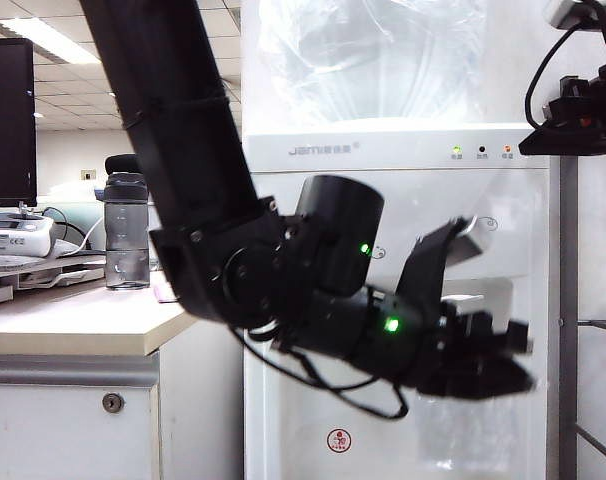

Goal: Pick up the plastic mug from the left desk, go to the cold water outlet of the water dispenser, press the vertical switch to get some water, then put the mug back on the desk.

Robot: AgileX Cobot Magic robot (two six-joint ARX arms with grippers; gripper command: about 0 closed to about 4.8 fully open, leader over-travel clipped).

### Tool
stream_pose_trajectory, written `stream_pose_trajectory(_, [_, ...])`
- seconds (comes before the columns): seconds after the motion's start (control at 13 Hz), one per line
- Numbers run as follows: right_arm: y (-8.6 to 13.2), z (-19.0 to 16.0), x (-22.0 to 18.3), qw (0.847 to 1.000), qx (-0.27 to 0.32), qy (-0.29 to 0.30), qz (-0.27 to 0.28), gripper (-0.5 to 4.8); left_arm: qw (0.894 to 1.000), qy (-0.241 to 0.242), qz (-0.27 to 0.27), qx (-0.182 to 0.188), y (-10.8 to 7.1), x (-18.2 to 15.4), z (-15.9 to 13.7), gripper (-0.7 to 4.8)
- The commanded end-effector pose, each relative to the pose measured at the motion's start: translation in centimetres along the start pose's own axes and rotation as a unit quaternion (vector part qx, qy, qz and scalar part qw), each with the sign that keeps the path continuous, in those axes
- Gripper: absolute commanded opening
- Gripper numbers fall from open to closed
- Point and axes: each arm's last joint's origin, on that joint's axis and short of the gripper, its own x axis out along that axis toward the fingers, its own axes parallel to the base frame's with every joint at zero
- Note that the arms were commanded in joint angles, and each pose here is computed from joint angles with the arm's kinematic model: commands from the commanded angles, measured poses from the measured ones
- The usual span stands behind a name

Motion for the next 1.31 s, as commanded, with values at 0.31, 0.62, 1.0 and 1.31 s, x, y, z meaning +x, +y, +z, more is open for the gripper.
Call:
stream_pose_trajectory(0.31, [-0.1, 0.5, -0.1, 1.000, 0.000, -0.017, -0.004, -0.06, 0.999, -0.028, -0.014, 0.009, -0.5, -0.5, 0.2, -0.06])
stream_pose_trajectory(0.62, [-0.1, 0.5, -0.1, 1.000, -0.001, -0.018, -0.008, -0.06, 0.999, -0.038, -0.025, 0.015, -1.0, -0.5, 0.8, -0.06])
stream_pose_trajectory(1.0, [-0.2, 0.5, -0.1, 1.000, -0.001, -0.017, -0.017, -0.06, 0.997, -0.064, -0.035, 0.030, -2.1, -0.8, 3.0, -0.06])
stream_pose_trajectory(1.31, [-0.2, 0.5, -0.1, 1.000, -0.001, -0.017, -0.018, -0.06, 0.996, -0.071, -0.046, 0.034, -3.0, -0.8, 3.7, -0.06])
